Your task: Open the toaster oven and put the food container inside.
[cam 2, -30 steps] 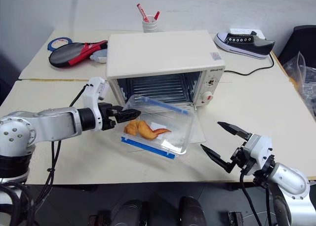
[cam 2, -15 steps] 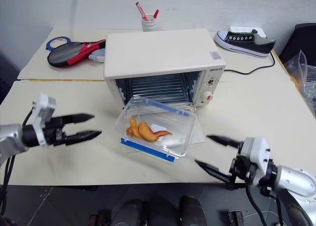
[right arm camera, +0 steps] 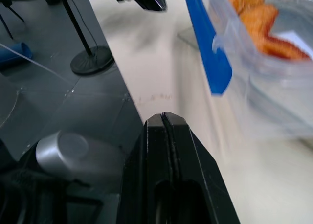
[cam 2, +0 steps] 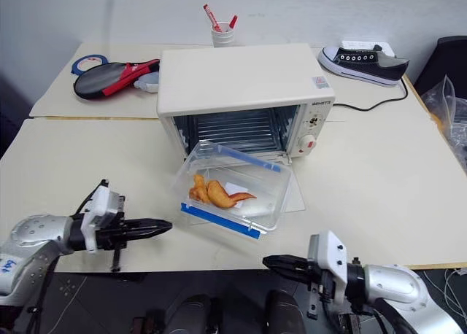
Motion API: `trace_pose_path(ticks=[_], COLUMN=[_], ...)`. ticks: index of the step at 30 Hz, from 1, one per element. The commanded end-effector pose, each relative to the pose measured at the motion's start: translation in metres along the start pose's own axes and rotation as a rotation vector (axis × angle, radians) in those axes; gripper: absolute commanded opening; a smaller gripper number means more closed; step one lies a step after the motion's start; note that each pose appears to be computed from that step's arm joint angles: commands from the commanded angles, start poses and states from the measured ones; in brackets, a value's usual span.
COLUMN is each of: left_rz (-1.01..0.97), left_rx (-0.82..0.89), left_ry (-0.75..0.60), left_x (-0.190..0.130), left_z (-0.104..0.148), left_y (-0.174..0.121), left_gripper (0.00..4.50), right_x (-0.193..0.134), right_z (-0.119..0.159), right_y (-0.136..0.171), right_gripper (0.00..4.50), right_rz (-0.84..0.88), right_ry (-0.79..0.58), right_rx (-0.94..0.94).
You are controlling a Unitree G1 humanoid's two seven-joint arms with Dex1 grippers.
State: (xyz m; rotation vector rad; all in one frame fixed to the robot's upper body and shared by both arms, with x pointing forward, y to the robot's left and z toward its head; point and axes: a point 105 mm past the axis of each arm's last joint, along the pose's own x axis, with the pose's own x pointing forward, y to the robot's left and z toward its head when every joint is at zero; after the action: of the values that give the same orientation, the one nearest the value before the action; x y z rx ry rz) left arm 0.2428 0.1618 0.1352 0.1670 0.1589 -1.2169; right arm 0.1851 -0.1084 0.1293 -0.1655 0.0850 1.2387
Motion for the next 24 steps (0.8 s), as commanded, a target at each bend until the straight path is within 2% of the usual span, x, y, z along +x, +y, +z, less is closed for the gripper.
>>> trace_pose_path(ticks=[1,10,16,24], left_rz=[-0.021,0.083,0.184,0.307], left_rx=[0.036,0.056,0.048,0.069], left_ry=[-0.034,-0.075,-0.150,-0.219], left_x=[0.016,0.041,0.057,0.075], left_z=[0.011,0.013,0.024,0.038], left_y=[-0.010,-0.002,0.016,0.047], left_gripper=[0.02,0.02,0.02,0.02], right_x=[0.007,0.006,0.014,0.030], right_z=[0.011,0.018,0.027,0.034], right_y=[-0.014,-0.060,-0.098,-0.134], right_gripper=[0.00,0.00,0.00,0.00], right_rz=[-0.067,-0.194,-0.272,-0.332], right_ry=[-0.047,-0.027,-0.068,-0.096], right_rx=[-0.012,-0.108,-0.175,-0.259])
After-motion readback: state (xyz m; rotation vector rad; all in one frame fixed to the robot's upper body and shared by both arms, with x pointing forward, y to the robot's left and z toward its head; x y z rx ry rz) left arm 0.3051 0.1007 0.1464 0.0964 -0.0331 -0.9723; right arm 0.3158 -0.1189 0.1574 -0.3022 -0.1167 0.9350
